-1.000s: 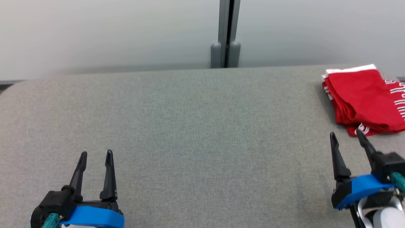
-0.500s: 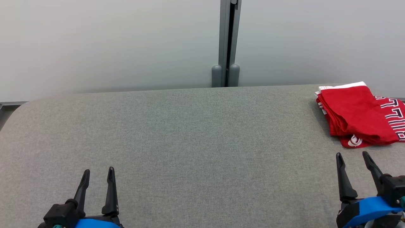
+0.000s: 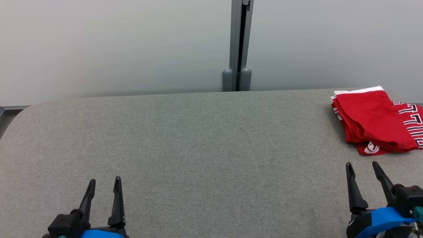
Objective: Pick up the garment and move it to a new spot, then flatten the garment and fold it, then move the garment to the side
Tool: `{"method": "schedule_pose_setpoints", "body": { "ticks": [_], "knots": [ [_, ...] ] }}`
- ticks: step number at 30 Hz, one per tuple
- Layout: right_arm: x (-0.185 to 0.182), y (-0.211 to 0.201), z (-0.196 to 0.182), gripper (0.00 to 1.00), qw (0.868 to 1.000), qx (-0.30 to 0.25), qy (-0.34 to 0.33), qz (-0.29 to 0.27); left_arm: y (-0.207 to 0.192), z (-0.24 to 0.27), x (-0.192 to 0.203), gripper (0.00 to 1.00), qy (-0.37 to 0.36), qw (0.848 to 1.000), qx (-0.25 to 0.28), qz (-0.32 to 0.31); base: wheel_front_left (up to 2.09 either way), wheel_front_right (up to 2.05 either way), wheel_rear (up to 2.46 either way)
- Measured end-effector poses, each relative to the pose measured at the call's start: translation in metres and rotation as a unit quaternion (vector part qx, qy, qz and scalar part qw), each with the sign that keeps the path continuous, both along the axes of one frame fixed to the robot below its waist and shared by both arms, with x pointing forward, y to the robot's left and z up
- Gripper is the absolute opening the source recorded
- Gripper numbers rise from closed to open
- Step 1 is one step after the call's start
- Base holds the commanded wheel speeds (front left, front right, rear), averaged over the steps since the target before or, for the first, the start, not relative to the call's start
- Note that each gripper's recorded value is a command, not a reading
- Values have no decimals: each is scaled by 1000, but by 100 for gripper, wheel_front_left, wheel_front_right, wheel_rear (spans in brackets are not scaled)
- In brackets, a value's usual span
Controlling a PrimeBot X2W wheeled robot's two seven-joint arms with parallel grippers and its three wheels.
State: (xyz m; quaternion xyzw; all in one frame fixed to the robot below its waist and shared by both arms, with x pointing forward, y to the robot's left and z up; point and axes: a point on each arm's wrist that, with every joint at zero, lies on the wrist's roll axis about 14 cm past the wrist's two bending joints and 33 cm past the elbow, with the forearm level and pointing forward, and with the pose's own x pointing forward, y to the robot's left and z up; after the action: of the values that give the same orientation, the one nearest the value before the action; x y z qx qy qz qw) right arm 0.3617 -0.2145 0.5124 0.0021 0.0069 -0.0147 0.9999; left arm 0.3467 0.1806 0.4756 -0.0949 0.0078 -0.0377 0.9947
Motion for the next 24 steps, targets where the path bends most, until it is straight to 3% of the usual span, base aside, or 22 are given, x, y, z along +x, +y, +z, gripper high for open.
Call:
{"method": "schedule_pose_setpoints", "body": {
  "ticks": [17,18,24],
  "knots": [
    [1,8,-6,100,1000,13,5,11,-3,-2,-1,100,4,1000,-1,-4,0,0,0],
    [1,9,-7,0,1000,15,7,11,-4,-3,-1,0,5,1000,-2,-5,0,0,0],
    [-8,9,-35,0,998,34,51,6,-5,-26,-12,0,44,999,-17,2,0,0,0]
  ]
}}
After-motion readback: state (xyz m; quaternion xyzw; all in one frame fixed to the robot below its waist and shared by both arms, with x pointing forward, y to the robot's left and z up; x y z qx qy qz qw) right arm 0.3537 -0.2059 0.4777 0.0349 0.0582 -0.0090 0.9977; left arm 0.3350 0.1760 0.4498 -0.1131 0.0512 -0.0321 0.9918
